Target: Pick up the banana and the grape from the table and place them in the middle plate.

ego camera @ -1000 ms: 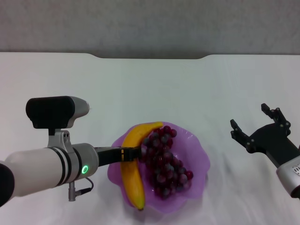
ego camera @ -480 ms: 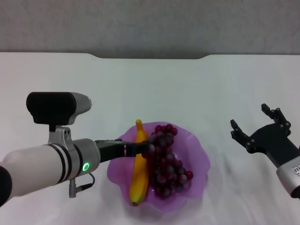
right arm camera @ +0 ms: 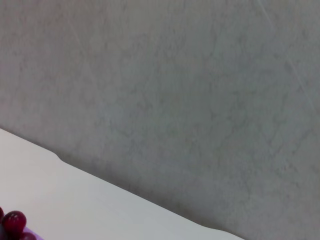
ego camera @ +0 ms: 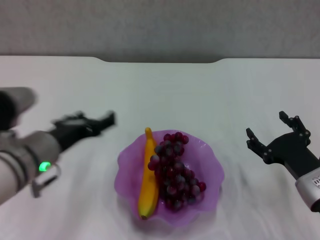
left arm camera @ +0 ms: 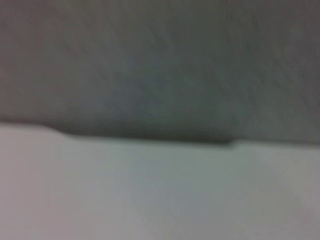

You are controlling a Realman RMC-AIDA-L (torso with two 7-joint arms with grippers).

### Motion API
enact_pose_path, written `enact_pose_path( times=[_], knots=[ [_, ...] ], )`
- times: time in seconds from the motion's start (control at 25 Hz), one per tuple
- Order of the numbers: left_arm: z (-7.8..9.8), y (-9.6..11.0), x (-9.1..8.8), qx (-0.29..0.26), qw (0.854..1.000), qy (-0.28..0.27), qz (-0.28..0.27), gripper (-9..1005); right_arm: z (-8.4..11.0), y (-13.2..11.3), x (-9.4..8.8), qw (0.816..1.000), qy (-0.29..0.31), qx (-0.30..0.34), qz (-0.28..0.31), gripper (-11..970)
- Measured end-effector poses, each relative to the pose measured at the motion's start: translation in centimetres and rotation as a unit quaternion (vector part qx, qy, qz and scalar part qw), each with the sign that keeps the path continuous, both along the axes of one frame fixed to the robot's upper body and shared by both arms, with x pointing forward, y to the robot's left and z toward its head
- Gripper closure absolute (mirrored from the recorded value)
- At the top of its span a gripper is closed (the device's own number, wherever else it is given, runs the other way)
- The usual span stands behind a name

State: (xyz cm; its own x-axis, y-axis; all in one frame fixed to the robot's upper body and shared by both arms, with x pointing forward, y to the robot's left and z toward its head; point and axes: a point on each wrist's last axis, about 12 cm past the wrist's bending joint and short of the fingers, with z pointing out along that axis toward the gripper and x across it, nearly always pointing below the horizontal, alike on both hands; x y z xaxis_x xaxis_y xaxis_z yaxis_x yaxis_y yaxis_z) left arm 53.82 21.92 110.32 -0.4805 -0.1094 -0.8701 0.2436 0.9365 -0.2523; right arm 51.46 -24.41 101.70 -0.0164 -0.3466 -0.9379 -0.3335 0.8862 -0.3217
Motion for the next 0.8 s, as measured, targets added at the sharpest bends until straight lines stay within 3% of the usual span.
enact_pose_path(
  times=[0.12, 0.28, 0.52, 0.8],
  knots=[
    [0.1, 1.7, -1.1, 0.022, 0.996, -0.077, 0.042, 130, 0.1, 0.1, -0.1, 1.000, -0.008, 0.002, 0.003, 52],
    [-1.4, 2.9, -2.9, 0.053, 0.982, -0.157, 0.090, 131, 0.2, 0.3, -0.5, 1.000, -0.020, 0.010, 0.012, 52],
    [-4.2, 4.3, -3.5, 0.067, 0.972, -0.185, 0.128, 131, 0.4, -1.1, -0.4, 0.997, -0.028, 0.067, -0.004, 52],
    [-7.1, 8.0, -3.8, 0.048, 0.958, -0.210, 0.188, 131, 0.4, -2.6, -0.5, 0.995, -0.036, 0.087, -0.019, 52]
  ],
)
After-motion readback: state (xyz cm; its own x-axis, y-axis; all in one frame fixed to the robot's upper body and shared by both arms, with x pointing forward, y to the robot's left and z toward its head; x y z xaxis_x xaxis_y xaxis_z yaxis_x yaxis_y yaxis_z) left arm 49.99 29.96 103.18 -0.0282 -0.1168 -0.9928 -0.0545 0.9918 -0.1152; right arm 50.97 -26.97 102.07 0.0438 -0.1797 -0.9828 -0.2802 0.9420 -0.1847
